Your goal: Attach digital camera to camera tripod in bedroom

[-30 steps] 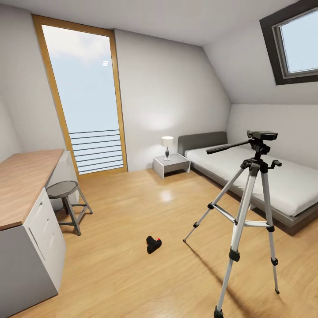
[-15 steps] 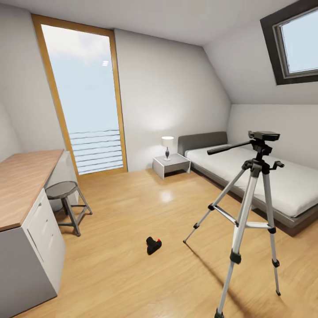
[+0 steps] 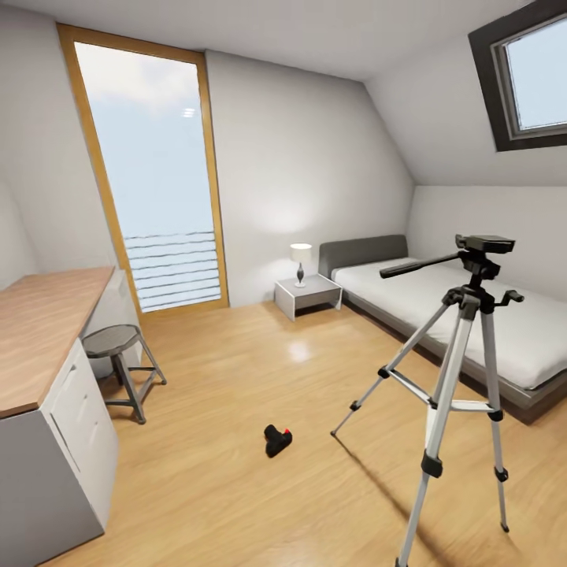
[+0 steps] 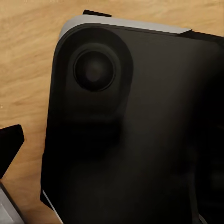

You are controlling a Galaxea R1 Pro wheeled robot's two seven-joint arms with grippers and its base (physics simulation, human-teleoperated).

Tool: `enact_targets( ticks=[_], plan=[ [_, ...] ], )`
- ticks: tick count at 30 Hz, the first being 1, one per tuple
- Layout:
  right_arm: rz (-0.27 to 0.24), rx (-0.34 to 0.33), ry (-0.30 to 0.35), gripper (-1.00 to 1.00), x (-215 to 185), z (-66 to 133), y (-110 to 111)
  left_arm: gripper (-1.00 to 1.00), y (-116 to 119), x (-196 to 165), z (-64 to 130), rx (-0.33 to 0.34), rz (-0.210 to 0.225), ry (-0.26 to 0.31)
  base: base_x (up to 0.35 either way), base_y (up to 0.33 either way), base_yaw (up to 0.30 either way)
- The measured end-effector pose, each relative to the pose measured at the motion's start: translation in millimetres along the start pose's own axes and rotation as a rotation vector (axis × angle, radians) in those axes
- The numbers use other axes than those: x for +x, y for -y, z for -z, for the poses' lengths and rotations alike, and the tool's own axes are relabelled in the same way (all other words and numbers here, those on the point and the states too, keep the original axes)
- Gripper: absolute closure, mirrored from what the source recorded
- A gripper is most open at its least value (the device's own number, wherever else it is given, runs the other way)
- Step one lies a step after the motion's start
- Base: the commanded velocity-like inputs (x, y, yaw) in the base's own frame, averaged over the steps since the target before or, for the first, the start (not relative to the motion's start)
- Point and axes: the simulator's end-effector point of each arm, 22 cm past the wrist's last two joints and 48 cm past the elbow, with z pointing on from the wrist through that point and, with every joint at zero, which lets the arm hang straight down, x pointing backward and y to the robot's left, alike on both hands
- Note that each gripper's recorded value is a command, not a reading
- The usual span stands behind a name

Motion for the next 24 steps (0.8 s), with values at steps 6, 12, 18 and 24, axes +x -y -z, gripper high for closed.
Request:
enact_targets(
  ticks=[6, 12, 18, 24],
  plan=[
    [0.000, 0.000, 0.000, -1.00, 0.0, 0.0, -0.1, -1.00, -0.4, -0.1, 0.0, 0.000, 0.000, 0.000, 0.001, 0.308, 0.000],
    [0.000, 0.001, 0.001, -1.00, -0.2, 0.0, 0.2, -1.00, 0.1, 0.0, 0.0, 0.000, 0.000, 0.000, 0.002, 0.323, 0.000],
    [0.000, 0.004, 0.001, -1.00, -0.2, 0.0, 2.2, -1.00, 0.6, 0.1, 0.0, 0.001, 0.000, 0.000, 0.027, 0.219, 0.000],
    [0.001, 0.005, 0.001, -1.00, -0.1, 0.0, 3.5, -1.00, 0.7, 0.2, 0.0, 0.001, 0.000, 0.000, 0.006, 0.040, 0.000]
  ],
)
